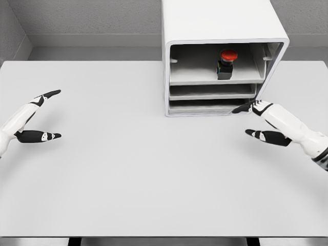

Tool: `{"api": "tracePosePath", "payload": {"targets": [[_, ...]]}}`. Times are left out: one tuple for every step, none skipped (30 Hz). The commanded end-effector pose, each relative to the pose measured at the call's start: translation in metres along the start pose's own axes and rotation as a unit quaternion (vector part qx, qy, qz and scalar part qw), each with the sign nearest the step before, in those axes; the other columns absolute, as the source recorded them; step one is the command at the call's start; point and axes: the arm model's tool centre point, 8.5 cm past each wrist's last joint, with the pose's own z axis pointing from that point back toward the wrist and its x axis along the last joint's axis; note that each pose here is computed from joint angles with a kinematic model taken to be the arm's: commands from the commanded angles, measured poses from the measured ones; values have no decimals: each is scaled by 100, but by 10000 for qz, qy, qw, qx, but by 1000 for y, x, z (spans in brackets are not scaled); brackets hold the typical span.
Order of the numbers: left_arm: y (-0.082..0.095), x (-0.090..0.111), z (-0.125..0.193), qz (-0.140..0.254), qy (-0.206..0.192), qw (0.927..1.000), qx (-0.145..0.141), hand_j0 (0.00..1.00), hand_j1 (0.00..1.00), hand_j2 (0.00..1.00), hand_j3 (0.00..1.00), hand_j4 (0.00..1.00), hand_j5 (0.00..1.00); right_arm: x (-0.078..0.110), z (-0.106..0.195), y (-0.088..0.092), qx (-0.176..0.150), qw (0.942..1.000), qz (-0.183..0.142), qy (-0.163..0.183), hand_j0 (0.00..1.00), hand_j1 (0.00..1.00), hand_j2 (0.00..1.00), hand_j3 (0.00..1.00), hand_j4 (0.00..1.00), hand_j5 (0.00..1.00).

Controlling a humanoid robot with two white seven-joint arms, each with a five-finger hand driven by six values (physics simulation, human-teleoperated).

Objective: Slide open multi-storey tabletop storage cabinets and put open load switch and slide close multi-storey tabletop storage cabinets

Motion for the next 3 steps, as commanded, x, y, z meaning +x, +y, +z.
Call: {"api": "tracePosePath", "payload": {"targets": [[1, 0, 0, 28, -7, 10000, 25, 100, 100, 100, 100, 100, 100, -2, 3, -10, -75, 10000, 46, 35, 75, 75, 75, 75, 75, 75], [1, 0, 0, 28, -7, 10000, 25, 100, 100, 100, 100, 100, 100, -2, 4, -11, -70, 10000, 52, 37, 76, 76, 76, 76, 76, 76], [1, 0, 0, 40, -12, 10000, 40, 100, 100, 100, 100, 100, 100, -2, 4, -11, -70, 10000, 52, 37, 76, 76, 76, 76, 76, 76]]}}
